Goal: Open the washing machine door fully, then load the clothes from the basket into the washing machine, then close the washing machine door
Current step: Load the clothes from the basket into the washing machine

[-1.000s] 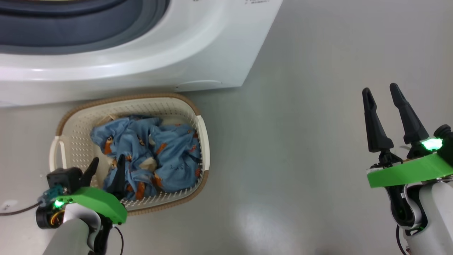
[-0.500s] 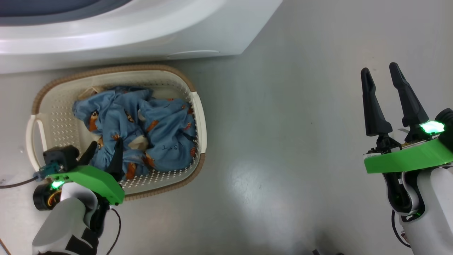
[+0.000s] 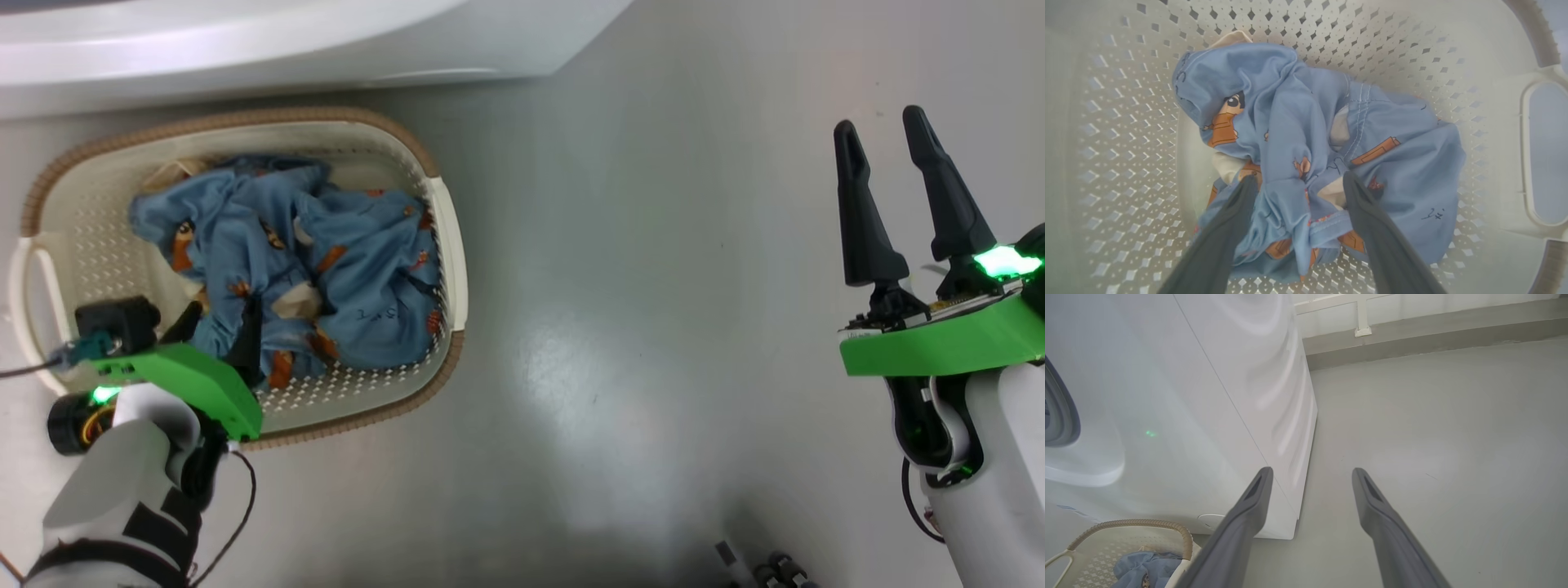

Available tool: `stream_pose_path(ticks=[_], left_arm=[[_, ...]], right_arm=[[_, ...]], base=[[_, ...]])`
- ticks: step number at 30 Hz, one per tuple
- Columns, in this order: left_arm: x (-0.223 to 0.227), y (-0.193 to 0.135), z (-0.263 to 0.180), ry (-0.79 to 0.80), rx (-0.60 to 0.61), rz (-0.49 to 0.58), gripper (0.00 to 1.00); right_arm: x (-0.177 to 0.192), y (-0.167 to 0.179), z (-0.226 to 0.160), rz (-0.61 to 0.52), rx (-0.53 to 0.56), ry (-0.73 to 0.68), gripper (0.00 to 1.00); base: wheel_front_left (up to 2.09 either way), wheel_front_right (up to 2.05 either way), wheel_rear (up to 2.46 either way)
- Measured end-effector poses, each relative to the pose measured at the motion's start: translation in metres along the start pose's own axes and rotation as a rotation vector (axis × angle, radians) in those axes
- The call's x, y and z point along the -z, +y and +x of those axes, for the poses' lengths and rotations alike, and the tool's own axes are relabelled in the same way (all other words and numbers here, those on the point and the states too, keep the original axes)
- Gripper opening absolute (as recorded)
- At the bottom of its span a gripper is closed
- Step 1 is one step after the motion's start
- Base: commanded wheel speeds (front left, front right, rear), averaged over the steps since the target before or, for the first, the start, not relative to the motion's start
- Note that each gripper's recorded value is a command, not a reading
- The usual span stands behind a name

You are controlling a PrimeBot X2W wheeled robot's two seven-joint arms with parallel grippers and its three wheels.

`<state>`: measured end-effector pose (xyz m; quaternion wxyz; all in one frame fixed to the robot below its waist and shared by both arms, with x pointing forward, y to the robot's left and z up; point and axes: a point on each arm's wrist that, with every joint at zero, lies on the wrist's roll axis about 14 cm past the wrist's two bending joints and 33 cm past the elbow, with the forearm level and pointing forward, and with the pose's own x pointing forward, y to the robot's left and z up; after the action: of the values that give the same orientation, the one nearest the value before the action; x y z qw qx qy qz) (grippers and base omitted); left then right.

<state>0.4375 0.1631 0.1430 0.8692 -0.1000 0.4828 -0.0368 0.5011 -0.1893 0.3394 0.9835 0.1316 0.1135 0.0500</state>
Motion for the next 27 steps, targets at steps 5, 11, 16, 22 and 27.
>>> stream_pose_path(ticks=[5, 11, 16, 22, 27], left_arm=[[0.006, -0.001, 0.010, 0.051, 0.002, -0.007, 1.00], [0.016, 0.002, 0.018, 0.112, 0.000, -0.010, 1.00], [0.020, -0.004, 0.024, 0.148, 0.026, 0.003, 1.00], [0.025, -0.009, 0.028, 0.190, 0.052, 0.012, 1.00], [0.030, -0.011, 0.030, 0.218, 0.067, 0.028, 1.00]], right_arm=[[0.004, -0.004, 0.003, -0.003, 0.006, 0.006, 1.00], [0.009, -0.006, 0.001, -0.003, 0.012, 0.017, 1.00], [0.013, -0.008, 0.000, -0.013, 0.015, 0.026, 1.00], [0.015, -0.008, 0.000, -0.014, 0.016, 0.032, 1.00], [0.011, -0.008, 0.003, -0.020, 0.012, 0.017, 1.00]], base=[[0.00, 0.00, 0.00], [0.00, 0.00, 0.00], [0.00, 0.00, 0.00], [0.00, 0.00, 0.00], [0.00, 0.00, 0.00]])
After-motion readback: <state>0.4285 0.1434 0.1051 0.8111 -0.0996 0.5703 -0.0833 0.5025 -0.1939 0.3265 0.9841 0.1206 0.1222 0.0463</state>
